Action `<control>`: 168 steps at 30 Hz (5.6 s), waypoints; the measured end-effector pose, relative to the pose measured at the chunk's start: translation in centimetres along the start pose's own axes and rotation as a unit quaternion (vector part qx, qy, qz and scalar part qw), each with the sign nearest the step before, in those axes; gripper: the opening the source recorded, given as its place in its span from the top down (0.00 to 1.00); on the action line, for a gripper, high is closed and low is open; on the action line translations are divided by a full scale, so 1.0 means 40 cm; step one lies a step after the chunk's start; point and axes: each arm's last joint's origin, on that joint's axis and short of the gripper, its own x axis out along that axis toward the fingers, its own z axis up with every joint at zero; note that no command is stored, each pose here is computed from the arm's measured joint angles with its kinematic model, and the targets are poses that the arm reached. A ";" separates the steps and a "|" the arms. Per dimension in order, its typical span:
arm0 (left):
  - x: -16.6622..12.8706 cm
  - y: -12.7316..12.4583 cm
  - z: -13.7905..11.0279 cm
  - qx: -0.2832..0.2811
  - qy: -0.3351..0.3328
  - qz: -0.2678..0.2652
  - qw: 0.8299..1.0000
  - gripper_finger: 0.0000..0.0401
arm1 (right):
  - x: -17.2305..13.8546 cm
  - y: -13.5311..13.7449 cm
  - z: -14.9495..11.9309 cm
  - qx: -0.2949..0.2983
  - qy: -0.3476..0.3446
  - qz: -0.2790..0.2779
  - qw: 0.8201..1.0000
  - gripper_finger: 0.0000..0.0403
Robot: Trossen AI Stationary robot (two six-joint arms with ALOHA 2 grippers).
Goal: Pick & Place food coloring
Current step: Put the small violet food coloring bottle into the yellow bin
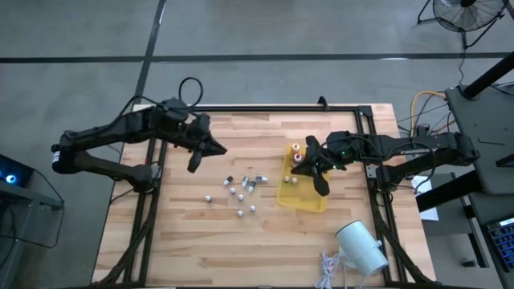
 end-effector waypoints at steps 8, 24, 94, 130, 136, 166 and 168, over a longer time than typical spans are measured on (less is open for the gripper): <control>-0.035 -0.043 -0.027 -0.029 0.031 -0.027 0.999 1.00 | 0.000 0.000 0.002 -0.006 -0.004 -0.003 1.000 0.98; -0.027 -0.116 -0.091 -0.111 0.149 -0.032 0.982 1.00 | 0.000 0.000 0.002 -0.004 -0.006 -0.003 1.000 0.98; 0.112 -0.185 -0.438 -0.227 0.265 0.153 0.925 0.57 | 0.001 -0.002 0.002 0.021 -0.007 -0.015 1.000 0.98; 0.119 -0.169 -0.658 -0.163 0.095 0.222 0.956 0.57 | 0.001 -0.002 0.002 0.035 -0.007 -0.016 0.999 0.98; 0.127 -0.179 -0.624 -0.088 0.110 0.207 0.968 0.57 | 0.001 -0.002 0.002 0.035 -0.007 -0.016 0.999 0.98; 0.179 -0.118 -0.571 -0.074 0.186 0.147 0.969 0.57 | 0.000 -0.002 0.002 0.032 -0.007 -0.016 0.999 0.98; 0.180 -0.113 -0.571 -0.077 0.193 0.144 0.968 0.57 | 0.000 -0.002 0.002 0.032 -0.007 -0.016 0.999 0.98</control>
